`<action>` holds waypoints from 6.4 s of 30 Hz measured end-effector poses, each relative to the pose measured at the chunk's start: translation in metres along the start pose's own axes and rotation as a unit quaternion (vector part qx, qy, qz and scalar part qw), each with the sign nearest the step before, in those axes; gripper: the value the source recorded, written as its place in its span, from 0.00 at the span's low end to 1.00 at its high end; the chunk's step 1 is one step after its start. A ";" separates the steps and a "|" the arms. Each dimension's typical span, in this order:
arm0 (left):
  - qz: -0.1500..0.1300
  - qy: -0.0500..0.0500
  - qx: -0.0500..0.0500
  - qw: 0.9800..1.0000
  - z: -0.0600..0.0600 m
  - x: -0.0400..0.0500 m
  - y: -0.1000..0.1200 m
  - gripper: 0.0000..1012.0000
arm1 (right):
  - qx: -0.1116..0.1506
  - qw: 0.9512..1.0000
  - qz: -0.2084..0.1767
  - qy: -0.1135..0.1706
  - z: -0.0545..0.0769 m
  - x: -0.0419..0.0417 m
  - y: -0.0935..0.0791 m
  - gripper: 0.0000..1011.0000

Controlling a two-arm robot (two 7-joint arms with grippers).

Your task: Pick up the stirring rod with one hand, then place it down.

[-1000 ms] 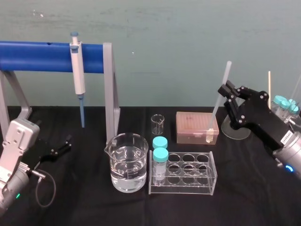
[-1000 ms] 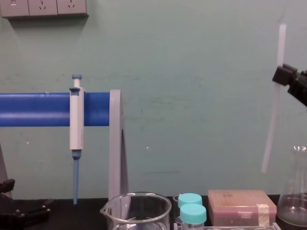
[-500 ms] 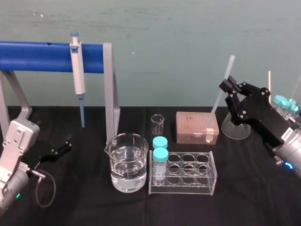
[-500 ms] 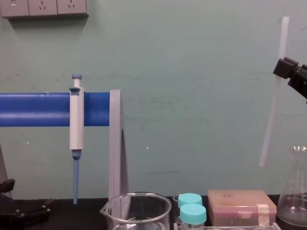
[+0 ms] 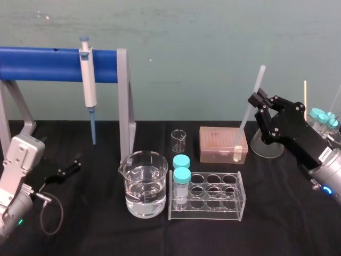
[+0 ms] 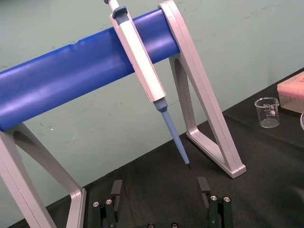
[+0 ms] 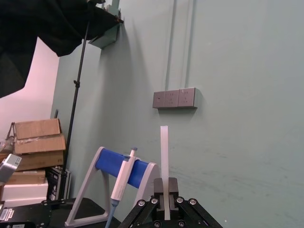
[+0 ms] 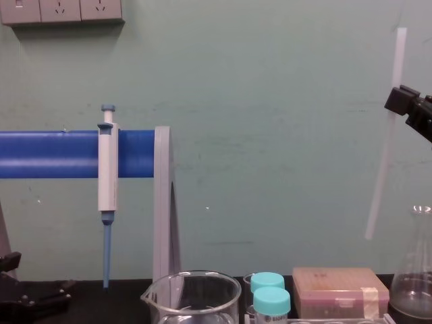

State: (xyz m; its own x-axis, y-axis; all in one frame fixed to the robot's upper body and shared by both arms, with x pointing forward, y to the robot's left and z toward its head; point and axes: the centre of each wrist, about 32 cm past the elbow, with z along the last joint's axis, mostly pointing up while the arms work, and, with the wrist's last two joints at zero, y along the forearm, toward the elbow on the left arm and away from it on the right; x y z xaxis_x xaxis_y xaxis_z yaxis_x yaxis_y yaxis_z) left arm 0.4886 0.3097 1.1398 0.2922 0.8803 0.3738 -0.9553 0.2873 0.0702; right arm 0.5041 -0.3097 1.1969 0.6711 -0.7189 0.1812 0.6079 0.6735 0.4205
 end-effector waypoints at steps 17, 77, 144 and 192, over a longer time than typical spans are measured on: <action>0.000 0.000 0.000 1.000 0.000 0.0000 0.000 0.99 | -0.015 1.000 0.004 0.007 0.002 -0.0017 -0.004 0.06; 0.000 0.000 0.000 1.000 0.000 0.0000 0.000 0.99 | -0.066 0.997 0.031 0.035 0.005 0.0031 -0.007 0.06; 0.000 0.000 0.000 1.000 0.000 0.0000 0.000 0.99 | -0.185 0.979 0.017 0.089 -0.060 -0.0057 -0.032 0.05; 0.000 0.000 0.000 1.000 0.000 0.0000 0.000 0.99 | -0.238 0.944 -0.225 0.043 -0.047 -0.0283 -0.057 0.99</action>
State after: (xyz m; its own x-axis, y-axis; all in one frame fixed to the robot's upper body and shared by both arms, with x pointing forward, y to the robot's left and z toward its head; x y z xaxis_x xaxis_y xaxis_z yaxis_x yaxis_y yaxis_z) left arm 0.4886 0.3097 1.1398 0.2923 0.8803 0.3737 -0.9553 0.2873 0.0702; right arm 0.4705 -0.3194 1.1266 0.3184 -0.9480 -0.0032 0.9479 0.3184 -0.0126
